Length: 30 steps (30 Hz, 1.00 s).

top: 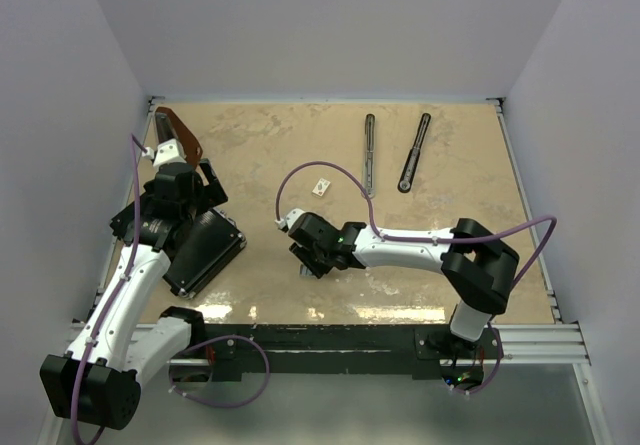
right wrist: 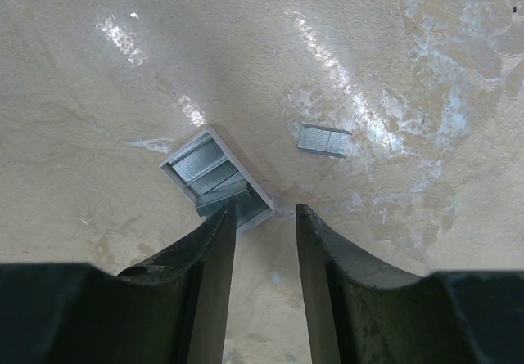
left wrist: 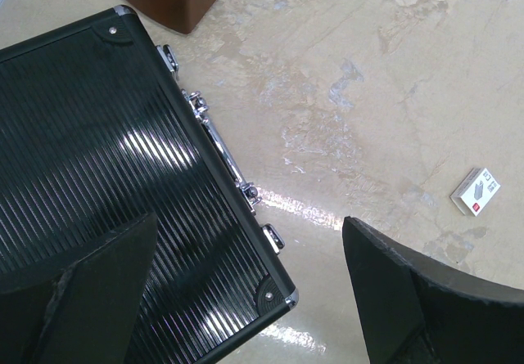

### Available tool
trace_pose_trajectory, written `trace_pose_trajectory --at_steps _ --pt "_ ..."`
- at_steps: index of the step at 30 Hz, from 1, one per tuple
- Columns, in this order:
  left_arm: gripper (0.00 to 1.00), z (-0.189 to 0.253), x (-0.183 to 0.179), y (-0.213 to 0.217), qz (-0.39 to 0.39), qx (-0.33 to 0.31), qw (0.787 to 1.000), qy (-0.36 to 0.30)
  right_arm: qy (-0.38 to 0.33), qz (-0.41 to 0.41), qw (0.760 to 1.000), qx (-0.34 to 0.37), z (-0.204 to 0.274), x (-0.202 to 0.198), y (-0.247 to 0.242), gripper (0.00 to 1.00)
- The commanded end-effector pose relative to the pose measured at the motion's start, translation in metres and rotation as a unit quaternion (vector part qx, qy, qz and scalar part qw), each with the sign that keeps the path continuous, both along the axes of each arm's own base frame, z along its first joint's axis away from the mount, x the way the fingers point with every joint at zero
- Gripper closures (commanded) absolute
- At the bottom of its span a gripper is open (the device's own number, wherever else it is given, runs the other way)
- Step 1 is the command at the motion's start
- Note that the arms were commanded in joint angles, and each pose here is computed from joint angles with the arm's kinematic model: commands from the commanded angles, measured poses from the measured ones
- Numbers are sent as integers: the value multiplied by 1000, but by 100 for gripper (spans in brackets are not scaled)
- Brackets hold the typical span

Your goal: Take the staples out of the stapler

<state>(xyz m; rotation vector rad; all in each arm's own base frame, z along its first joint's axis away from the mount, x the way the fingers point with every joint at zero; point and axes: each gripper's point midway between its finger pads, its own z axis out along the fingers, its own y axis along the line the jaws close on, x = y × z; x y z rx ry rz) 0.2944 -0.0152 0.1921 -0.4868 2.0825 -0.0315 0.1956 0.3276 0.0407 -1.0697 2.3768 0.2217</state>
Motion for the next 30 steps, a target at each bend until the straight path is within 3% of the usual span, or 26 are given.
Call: trace_pose_trajectory --at_steps 1,30 --pt "0 8 7 0 2 -3 1000 -20 -15 -12 999 33 19 8 9 60" --pt "0 6 7 0 2 -3 1000 -18 1 -20 999 29 3 7 3 61"
